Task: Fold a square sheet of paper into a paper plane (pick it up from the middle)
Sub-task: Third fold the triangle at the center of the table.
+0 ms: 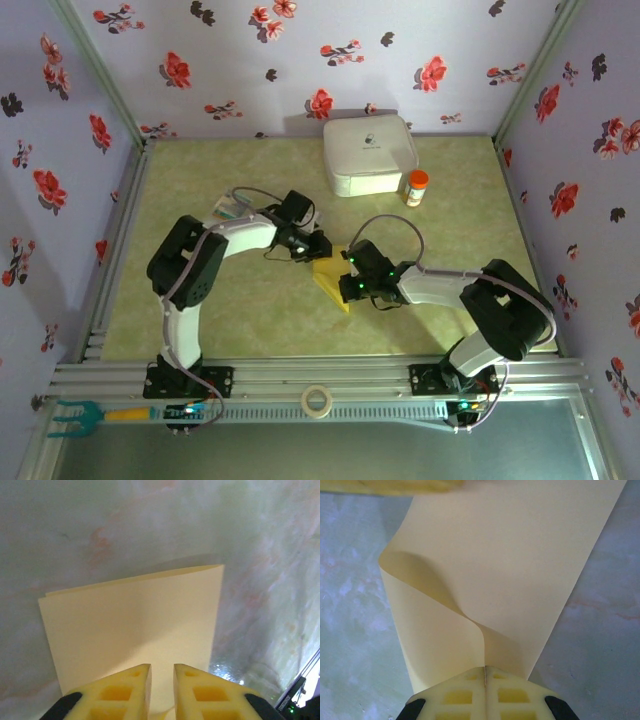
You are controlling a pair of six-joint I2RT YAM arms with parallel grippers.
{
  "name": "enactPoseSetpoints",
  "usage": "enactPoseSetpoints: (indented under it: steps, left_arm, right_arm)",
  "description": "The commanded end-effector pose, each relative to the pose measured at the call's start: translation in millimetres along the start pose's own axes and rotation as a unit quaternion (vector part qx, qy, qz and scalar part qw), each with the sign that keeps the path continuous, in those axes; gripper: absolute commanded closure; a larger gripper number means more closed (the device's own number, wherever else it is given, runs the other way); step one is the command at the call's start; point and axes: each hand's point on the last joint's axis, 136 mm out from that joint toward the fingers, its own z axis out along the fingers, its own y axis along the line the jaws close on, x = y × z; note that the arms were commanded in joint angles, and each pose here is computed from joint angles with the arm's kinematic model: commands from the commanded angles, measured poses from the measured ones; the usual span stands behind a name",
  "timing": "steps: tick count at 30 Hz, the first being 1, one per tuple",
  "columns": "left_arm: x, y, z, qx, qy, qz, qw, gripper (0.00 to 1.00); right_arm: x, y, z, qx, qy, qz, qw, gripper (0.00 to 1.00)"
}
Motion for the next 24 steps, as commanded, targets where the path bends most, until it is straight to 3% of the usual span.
enactPoseSetpoints:
  steps: [1,11,24]
  left_arm:
    - [-10.7,-18.7,-33.8,0.009,-0.047,0.023,0.999,0.79]
    - [27.9,-31.4,-37.1,0.107,-0.056,-0.025,0.992,0.99]
    - [56.4,-27.7,-5.9,0.157,-0.034,-0.073,0.984,1.0]
  right_arm:
    - [7.7,-13.5,3.8,0.027,0.013,0.013,0.999,0.98]
    - [7.3,-13.0,3.6,0.024,0.012,0.016,1.0,0.98]
    - [9.8,-15.9,3.8,0.03,0.014,0.019,0.999,0.98]
